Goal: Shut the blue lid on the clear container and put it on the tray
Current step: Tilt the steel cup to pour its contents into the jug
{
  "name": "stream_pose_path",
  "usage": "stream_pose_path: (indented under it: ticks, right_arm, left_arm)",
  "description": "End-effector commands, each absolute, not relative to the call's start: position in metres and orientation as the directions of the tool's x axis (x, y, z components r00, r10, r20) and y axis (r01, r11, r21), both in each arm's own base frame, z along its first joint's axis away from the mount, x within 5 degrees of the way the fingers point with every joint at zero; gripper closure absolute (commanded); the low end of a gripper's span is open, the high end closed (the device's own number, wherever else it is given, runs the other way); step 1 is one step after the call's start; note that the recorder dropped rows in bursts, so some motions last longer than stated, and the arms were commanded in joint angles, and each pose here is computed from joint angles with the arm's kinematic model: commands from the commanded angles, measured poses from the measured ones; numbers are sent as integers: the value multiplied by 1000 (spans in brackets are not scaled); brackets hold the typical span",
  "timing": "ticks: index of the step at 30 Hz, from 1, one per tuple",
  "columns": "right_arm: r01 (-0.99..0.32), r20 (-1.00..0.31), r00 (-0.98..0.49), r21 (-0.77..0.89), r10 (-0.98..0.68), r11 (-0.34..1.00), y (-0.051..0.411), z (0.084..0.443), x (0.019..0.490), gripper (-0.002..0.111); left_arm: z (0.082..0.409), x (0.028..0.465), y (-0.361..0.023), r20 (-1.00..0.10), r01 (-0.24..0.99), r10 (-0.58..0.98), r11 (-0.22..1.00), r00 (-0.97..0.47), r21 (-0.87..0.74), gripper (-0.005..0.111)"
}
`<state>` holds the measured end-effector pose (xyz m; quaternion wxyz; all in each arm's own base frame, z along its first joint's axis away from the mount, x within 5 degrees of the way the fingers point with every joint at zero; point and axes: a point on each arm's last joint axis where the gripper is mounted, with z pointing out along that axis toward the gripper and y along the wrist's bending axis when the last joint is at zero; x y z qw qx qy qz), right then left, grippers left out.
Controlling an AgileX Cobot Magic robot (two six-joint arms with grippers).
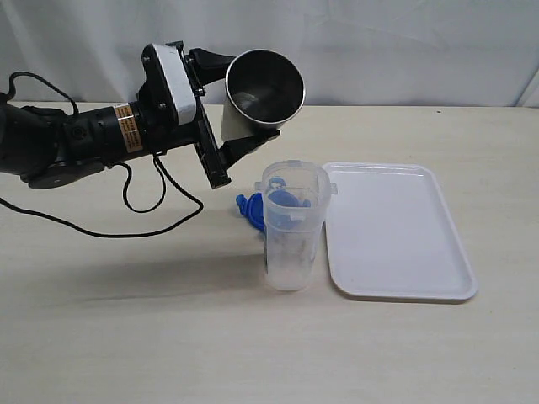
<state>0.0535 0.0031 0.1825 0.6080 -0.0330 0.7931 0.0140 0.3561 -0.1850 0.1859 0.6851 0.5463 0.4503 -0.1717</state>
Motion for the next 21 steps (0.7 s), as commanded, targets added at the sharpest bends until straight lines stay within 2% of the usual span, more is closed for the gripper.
stream_pose_path:
  ticks: [1,21]
  right_arm:
    - [-65,-966,-255,-17,-33,998,3,182,53,104]
    - [-65,-966,-255,-17,-33,998,3,182,53,104]
  left_arm:
    - [205,355,-185,-763,668,196,385,615,637,107]
    - [206,350,-187,-790,712,140,361,596,602,107]
